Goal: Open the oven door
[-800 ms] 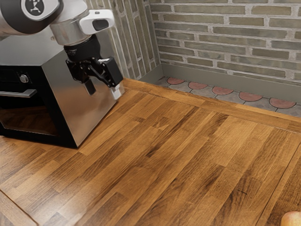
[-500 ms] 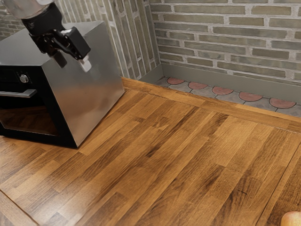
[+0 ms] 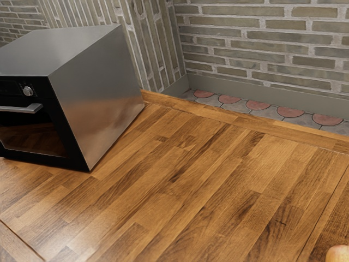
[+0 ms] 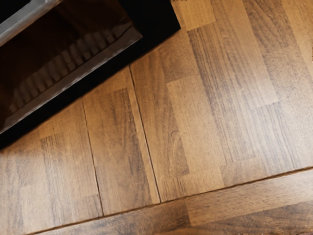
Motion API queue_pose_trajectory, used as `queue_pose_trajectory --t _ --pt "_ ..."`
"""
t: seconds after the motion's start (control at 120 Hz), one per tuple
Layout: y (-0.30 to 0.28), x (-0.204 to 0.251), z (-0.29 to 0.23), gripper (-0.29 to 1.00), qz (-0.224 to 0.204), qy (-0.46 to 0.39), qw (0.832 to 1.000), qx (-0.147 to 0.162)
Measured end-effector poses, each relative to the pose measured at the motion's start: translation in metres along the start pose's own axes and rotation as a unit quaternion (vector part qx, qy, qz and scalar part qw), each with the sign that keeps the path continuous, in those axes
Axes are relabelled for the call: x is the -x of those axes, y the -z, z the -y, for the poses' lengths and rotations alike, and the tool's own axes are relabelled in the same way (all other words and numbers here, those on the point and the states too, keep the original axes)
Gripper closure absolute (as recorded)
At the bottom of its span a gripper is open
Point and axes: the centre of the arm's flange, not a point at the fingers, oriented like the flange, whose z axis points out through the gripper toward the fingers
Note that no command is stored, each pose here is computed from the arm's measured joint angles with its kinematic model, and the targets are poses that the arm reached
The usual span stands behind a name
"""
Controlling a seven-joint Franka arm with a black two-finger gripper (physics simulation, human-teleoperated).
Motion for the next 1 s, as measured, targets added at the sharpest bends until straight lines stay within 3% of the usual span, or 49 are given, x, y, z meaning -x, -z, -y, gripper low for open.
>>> queue_pose_trajectory --t 0.15,0.258,0.492,1.0 --pt "-0.003 -0.005 0.003 0.02 -0.009 -0.085 0.996 -0.009" --pt "-0.027 -0.012 0.021 0.02 0.004 -0.121 0.993 0.005" --pt "-0.057 -0.032 0.061 0.02 0.019 -0.166 0.986 0.02" --pt "-0.102 -0.081 0.09 0.02 0.037 -0.248 0.967 0.041"
